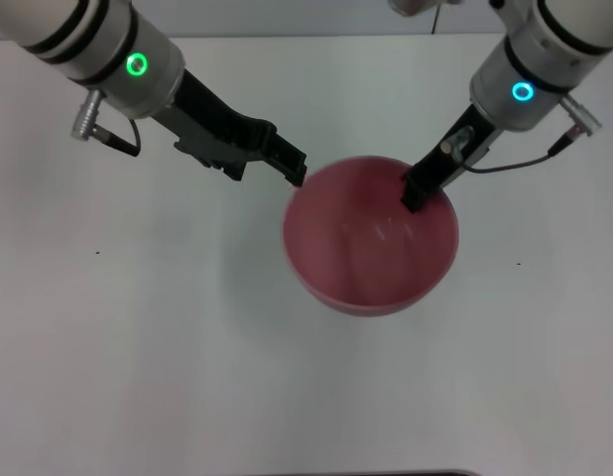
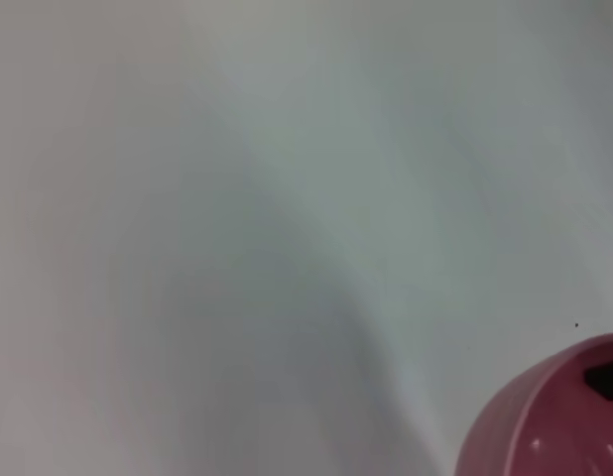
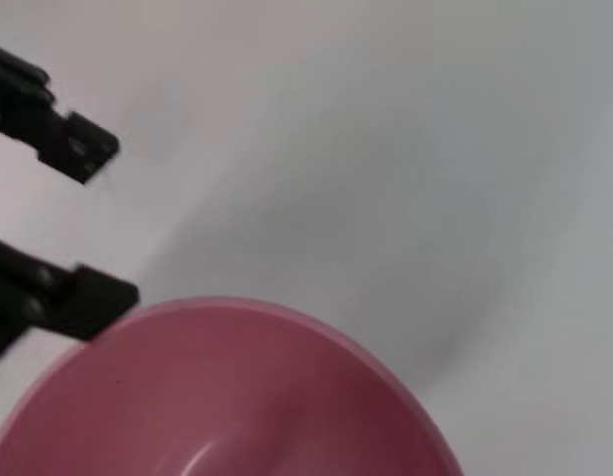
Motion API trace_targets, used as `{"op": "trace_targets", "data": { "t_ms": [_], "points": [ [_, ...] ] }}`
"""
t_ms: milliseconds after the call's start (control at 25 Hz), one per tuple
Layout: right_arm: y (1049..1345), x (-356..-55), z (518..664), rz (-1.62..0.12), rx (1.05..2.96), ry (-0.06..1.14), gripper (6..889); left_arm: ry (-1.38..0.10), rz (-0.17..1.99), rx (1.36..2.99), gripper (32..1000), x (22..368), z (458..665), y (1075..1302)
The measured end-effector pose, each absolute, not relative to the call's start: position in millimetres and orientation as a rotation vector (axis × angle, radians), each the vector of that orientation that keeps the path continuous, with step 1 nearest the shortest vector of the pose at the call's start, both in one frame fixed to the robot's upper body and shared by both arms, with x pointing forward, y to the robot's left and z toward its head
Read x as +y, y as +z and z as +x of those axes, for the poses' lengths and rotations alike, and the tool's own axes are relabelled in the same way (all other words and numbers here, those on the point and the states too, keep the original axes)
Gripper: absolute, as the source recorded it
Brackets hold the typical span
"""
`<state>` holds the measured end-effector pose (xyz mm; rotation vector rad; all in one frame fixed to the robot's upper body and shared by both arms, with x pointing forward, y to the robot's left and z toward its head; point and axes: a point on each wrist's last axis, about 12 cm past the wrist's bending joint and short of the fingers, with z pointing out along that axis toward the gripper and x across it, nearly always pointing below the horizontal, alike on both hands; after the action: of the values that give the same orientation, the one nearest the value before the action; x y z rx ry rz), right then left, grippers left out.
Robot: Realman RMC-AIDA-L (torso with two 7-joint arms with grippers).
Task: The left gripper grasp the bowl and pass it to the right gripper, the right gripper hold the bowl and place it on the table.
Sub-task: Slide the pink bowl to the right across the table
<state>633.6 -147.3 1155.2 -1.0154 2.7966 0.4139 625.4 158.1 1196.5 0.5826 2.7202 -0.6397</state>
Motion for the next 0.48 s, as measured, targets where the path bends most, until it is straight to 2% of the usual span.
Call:
{"op": "trace_targets", "data": {
  "t_ms": [480],
  "points": [
    [1145.3,-199.4,623.1,-0.808,2.860,0.442,30,-0.604,0.473,2.742,861,182.9,626.2,1191.6]
  ]
}}
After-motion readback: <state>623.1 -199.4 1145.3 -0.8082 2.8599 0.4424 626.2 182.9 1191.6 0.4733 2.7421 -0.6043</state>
